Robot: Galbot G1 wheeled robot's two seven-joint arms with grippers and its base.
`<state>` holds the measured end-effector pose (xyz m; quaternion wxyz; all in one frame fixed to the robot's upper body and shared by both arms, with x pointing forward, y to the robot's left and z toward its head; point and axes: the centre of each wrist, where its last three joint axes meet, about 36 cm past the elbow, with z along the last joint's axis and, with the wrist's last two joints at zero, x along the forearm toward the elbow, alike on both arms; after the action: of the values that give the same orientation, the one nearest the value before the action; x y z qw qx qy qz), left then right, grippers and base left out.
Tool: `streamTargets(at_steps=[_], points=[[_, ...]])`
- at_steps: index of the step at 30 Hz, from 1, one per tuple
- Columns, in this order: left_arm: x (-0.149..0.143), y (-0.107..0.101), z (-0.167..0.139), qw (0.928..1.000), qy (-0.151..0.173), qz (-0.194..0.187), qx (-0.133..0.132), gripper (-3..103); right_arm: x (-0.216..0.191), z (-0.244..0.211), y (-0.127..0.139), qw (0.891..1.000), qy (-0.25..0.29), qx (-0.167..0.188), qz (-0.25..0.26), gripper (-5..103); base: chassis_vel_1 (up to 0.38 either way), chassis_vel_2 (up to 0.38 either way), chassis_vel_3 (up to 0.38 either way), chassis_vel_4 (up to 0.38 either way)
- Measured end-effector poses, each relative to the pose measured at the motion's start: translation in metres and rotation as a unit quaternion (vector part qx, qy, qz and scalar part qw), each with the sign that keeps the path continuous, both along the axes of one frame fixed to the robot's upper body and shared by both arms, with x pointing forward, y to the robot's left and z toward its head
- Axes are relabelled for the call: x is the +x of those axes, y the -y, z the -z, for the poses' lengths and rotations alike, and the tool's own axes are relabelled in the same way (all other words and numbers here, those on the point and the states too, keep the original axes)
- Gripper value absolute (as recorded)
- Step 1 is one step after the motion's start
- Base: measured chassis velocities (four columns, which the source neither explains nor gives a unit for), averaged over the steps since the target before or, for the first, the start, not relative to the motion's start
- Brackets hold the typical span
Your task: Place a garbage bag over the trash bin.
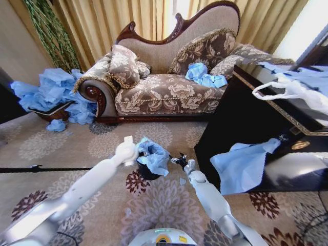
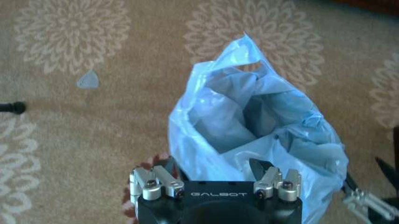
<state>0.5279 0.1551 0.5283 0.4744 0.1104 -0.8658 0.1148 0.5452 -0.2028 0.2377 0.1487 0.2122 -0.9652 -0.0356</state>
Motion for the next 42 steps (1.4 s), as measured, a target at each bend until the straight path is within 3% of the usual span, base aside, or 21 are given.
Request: streamTargets(at_steps=[7,13,28,34,38,41,42], points=[[0.032,0.029,0.001,0.9996,-0.020,-0.022,0.001,78,0.005,0.000,0.002,1.000,-0.002,-0.001,0.000,100,0.000,0.000,0.000,0.000],[0.051,0.037,-0.008,0.9989,-0.029,-0.035,-0.003,78,0.009,-0.002,0.004,1.000,-0.004,-0.001,0.000,100,0.000,0.000,0.000,0.000],[0.065,0.023,-0.014,0.9970,-0.046,-0.062,-0.005,82,0.010,-0.001,0.007,1.000,-0.007,0.000,0.000,100,0.000,0.000,0.000,0.000],[0.086,0.026,-0.036,0.9959,-0.026,-0.078,-0.039,78,0.006,0.002,0.008,1.000,-0.009,0.000,0.001,100,0.000,0.000,0.000,0.000],[0.095,0.036,-0.026,0.9958,-0.028,-0.077,-0.041,78,0.008,0.001,0.008,1.000,-0.008,0.000,0.001,100,0.000,0.000,0.000,0.000],[0.089,0.043,0.013,0.9958,-0.048,-0.074,-0.024,78,0.009,-0.001,0.003,1.000,-0.007,0.001,-0.002,100,0.000,0.000,0.000,0.000],[0.089,0.043,0.013,0.9958,-0.048,-0.074,-0.024,78,0.009,-0.001,0.003,1.000,-0.007,0.001,-0.002,100,0.000,0.000,0.000,0.000]])
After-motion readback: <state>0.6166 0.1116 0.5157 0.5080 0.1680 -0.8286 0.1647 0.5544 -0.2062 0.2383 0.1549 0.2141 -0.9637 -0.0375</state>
